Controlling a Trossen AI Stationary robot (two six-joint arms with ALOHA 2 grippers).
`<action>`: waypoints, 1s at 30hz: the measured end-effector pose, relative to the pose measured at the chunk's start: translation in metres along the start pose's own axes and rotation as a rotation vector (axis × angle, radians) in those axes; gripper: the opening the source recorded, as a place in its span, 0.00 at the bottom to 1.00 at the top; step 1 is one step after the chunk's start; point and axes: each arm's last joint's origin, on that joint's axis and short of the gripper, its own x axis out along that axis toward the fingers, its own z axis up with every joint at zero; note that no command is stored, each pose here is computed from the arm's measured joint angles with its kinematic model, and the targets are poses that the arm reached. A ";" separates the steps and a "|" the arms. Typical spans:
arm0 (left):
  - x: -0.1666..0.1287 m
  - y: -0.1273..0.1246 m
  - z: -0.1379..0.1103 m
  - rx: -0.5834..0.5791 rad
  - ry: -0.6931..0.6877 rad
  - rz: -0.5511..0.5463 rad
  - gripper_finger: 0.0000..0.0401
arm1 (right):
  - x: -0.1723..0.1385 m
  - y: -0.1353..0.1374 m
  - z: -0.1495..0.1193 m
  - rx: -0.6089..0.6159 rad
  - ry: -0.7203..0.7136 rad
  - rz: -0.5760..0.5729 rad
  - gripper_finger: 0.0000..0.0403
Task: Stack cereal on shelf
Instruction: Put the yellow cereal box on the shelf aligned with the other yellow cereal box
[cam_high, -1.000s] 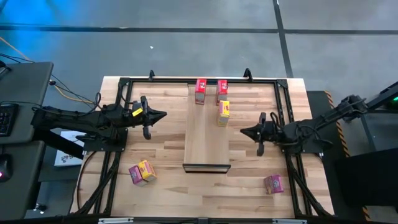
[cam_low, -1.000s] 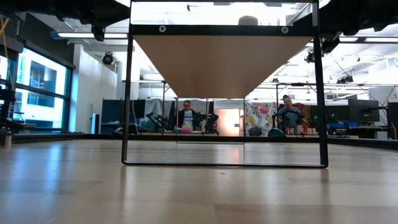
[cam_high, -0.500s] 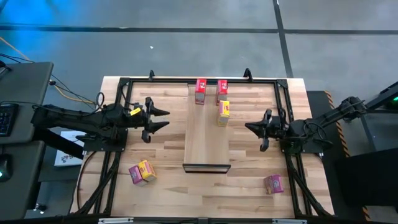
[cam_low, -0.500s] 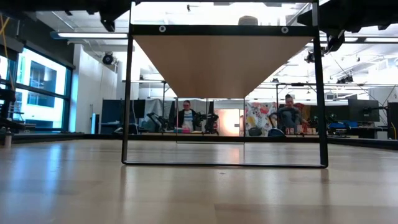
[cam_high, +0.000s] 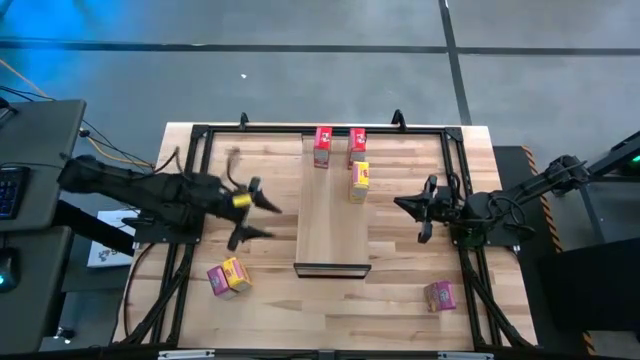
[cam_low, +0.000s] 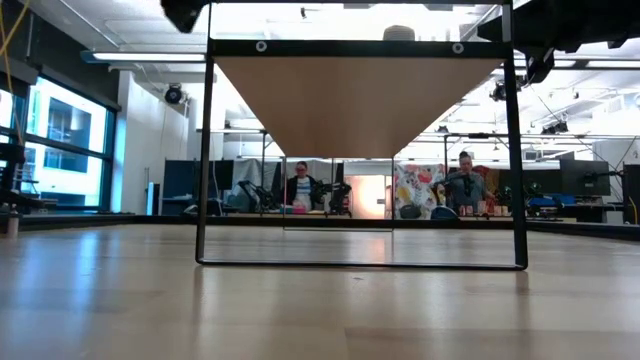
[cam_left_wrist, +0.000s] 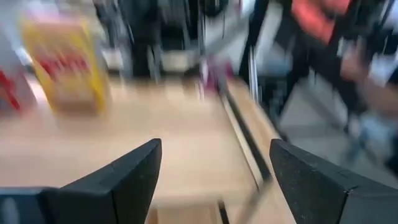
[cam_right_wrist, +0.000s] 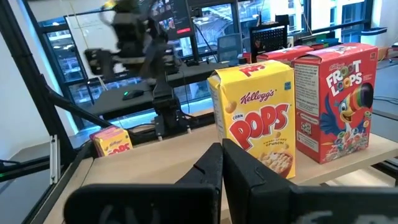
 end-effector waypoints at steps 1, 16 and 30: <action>0.002 -0.007 0.000 -0.003 0.065 -0.005 0.72 | 0.000 0.000 0.000 -0.002 0.003 0.000 0.00; 0.012 -0.102 -0.045 0.335 0.561 -0.202 0.72 | 0.000 0.000 -0.001 -0.007 0.008 -0.007 0.00; -0.004 -0.102 -0.062 0.385 0.745 -0.113 0.72 | 0.000 0.000 -0.002 -0.007 0.017 -0.008 0.00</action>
